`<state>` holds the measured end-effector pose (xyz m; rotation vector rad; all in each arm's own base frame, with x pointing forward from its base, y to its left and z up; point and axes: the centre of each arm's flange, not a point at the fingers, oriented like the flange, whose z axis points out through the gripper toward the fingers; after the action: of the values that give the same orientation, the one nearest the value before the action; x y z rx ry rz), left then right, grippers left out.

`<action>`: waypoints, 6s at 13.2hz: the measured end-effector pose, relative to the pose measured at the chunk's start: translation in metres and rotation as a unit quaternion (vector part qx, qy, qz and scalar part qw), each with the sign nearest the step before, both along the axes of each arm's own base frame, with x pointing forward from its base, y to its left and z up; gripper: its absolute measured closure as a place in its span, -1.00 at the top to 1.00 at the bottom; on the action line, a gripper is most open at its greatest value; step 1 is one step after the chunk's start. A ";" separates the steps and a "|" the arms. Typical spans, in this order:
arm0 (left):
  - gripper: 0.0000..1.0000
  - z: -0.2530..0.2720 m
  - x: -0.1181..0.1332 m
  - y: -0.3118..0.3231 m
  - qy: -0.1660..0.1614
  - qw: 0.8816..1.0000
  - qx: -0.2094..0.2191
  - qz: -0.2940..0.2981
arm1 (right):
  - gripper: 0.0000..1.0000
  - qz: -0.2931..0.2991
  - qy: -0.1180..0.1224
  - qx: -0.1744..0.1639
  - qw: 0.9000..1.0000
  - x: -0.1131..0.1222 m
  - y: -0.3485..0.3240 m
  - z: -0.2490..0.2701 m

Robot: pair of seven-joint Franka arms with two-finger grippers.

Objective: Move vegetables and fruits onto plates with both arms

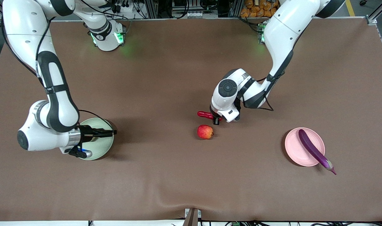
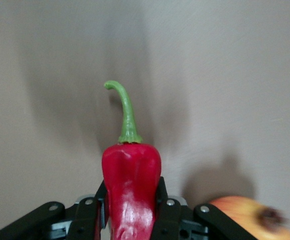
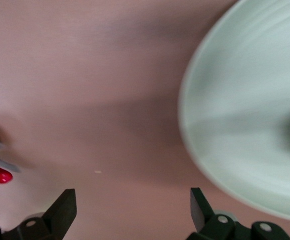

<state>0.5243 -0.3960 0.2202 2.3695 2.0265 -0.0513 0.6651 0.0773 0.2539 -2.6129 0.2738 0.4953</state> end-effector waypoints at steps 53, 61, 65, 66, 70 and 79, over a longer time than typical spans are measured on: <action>1.00 0.070 0.218 0.392 -0.035 0.883 0.087 -0.459 | 0.49 -0.032 -0.009 -0.005 0.999 0.048 -0.031 0.049; 1.00 0.303 0.151 0.327 -0.031 0.858 0.056 -0.510 | 0.49 0.092 -0.043 0.040 0.994 0.023 -0.128 -0.009; 1.00 0.366 0.107 0.333 -0.010 0.835 0.039 -0.549 | 0.88 0.163 -0.086 0.032 0.982 0.027 -0.130 -0.010; 1.00 0.379 0.098 0.341 -0.014 0.837 0.026 -0.546 | 1.00 0.169 -0.090 0.033 0.981 0.027 -0.130 -0.007; 1.00 0.421 0.068 0.393 -0.028 0.815 0.000 -0.579 | 1.00 0.212 -0.125 -0.036 0.968 0.032 -0.141 0.085; 1.00 0.453 -0.003 0.376 0.002 0.803 0.005 -0.596 | 1.00 0.168 -0.169 -0.193 0.952 -0.046 -0.139 0.302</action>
<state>0.5210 -0.0204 0.6731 3.1453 0.2173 -0.0583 0.6188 -0.0612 0.5554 -3.0848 -0.2162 0.0940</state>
